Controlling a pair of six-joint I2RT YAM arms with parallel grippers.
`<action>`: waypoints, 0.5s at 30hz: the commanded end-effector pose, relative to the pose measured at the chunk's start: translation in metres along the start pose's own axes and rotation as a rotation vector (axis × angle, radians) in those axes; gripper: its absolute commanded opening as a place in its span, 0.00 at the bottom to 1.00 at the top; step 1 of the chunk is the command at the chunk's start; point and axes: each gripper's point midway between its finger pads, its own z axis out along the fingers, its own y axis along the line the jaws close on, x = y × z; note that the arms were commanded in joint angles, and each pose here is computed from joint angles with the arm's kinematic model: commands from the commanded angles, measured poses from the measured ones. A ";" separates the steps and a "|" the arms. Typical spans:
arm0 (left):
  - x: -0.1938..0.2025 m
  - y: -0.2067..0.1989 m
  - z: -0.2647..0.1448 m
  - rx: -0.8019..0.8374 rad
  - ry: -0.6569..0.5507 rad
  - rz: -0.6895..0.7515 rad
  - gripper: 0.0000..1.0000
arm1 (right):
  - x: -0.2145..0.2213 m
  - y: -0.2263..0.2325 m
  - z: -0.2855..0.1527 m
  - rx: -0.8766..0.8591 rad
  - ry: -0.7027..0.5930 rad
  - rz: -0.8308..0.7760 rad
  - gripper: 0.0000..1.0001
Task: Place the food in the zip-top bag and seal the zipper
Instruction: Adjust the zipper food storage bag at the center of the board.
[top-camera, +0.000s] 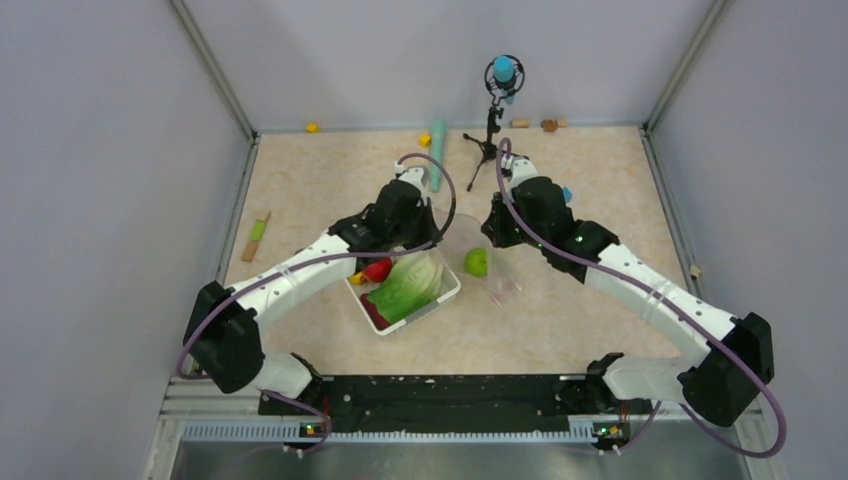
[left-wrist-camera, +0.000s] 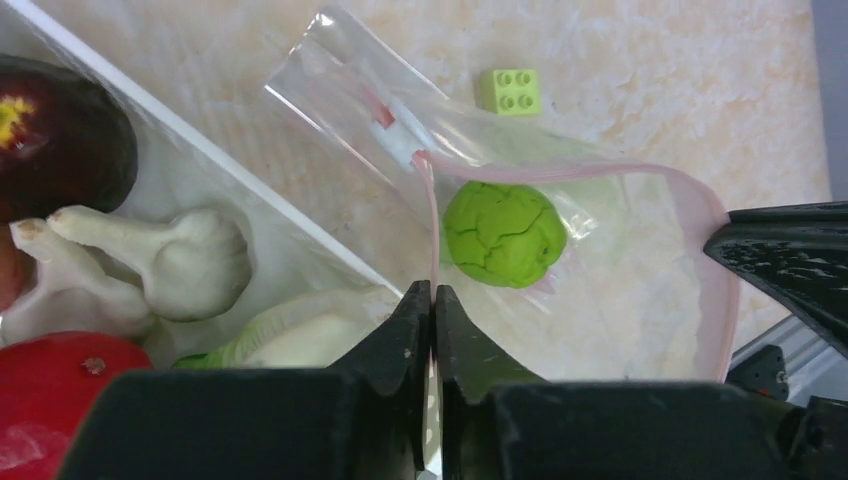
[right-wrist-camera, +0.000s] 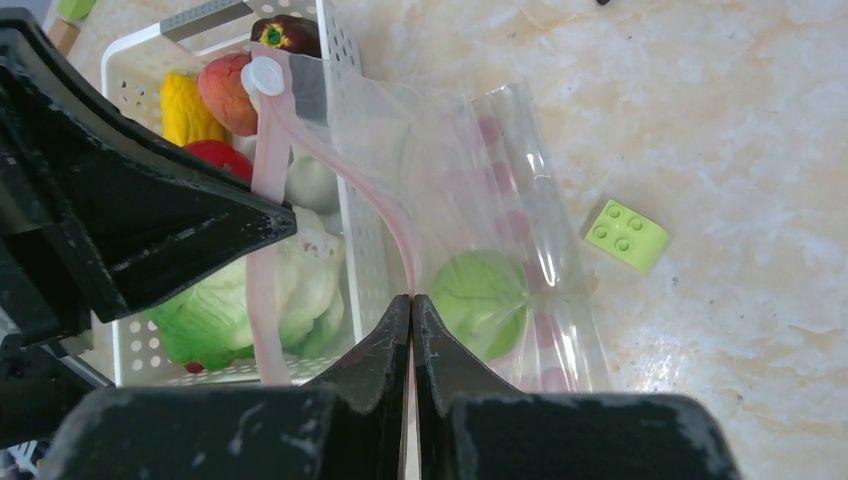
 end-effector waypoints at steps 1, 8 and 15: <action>-0.039 -0.038 -0.017 0.123 -0.084 0.040 0.00 | -0.050 0.006 -0.028 0.002 -0.150 -0.026 0.00; -0.080 -0.101 -0.062 0.392 -0.175 0.114 0.00 | -0.056 -0.014 -0.043 0.111 -0.157 -0.084 0.00; -0.105 -0.154 -0.096 0.600 -0.185 0.188 0.00 | -0.062 -0.014 -0.058 0.110 -0.180 -0.111 0.24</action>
